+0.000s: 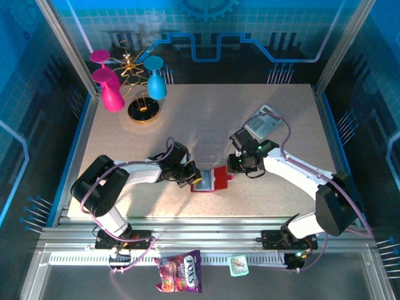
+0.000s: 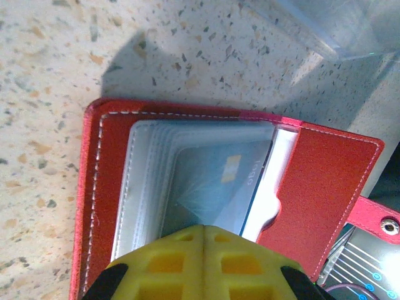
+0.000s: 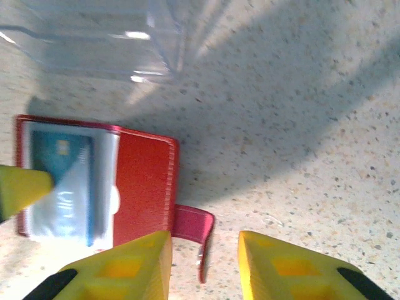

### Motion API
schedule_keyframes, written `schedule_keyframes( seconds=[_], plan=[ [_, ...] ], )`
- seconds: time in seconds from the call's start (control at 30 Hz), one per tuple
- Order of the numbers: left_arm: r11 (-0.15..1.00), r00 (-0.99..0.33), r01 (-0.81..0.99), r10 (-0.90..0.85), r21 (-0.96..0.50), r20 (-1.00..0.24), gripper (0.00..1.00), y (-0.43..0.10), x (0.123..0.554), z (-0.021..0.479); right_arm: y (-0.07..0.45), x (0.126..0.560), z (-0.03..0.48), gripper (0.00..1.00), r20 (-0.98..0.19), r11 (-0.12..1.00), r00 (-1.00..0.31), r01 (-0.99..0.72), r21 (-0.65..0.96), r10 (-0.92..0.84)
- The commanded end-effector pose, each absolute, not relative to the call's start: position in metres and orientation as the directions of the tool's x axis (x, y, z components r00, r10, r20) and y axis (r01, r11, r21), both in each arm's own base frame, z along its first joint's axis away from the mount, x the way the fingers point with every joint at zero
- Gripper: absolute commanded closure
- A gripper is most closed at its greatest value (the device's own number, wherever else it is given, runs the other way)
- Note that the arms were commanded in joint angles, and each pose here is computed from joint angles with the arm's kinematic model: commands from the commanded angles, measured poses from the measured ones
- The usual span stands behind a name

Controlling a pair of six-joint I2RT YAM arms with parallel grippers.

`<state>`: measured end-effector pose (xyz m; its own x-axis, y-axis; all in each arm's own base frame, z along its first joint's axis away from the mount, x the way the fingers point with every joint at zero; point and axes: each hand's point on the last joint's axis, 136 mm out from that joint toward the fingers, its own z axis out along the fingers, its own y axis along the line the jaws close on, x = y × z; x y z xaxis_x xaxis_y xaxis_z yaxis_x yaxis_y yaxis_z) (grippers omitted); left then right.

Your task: Take the credit cards out of the card holder

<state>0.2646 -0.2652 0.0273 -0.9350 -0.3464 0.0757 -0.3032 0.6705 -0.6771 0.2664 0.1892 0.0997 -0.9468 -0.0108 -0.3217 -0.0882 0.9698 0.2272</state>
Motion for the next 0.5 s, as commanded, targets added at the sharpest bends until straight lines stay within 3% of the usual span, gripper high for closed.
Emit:
schedule_keyframes(
  seconds=[0.0, 0.13, 0.47],
  plan=[
    [0.677, -0.929, -0.335, -0.354, -0.655, 0.11, 0.97, -0.263, 0.256, 0.02, 0.214, 0.259, 0.117, 0.66, -0.313, 0.932, -0.949, -0.147, 0.332, -0.038],
    [0.679, -0.929, -0.337, -0.354, -0.652, 0.112, 0.97, -0.263, 0.255, 0.02, 0.25, 0.253, 0.113, 0.7, -0.251, 0.861, -0.966, -0.181, 0.475, -0.064],
    [0.711, -0.926, -0.348, -0.362, -0.611, 0.106, 0.97, -0.254, 0.251, 0.012, 0.265, 0.245, 0.07, 0.77, -0.16, 0.857, -0.98, -0.184, 0.481, -0.121]
  ],
)
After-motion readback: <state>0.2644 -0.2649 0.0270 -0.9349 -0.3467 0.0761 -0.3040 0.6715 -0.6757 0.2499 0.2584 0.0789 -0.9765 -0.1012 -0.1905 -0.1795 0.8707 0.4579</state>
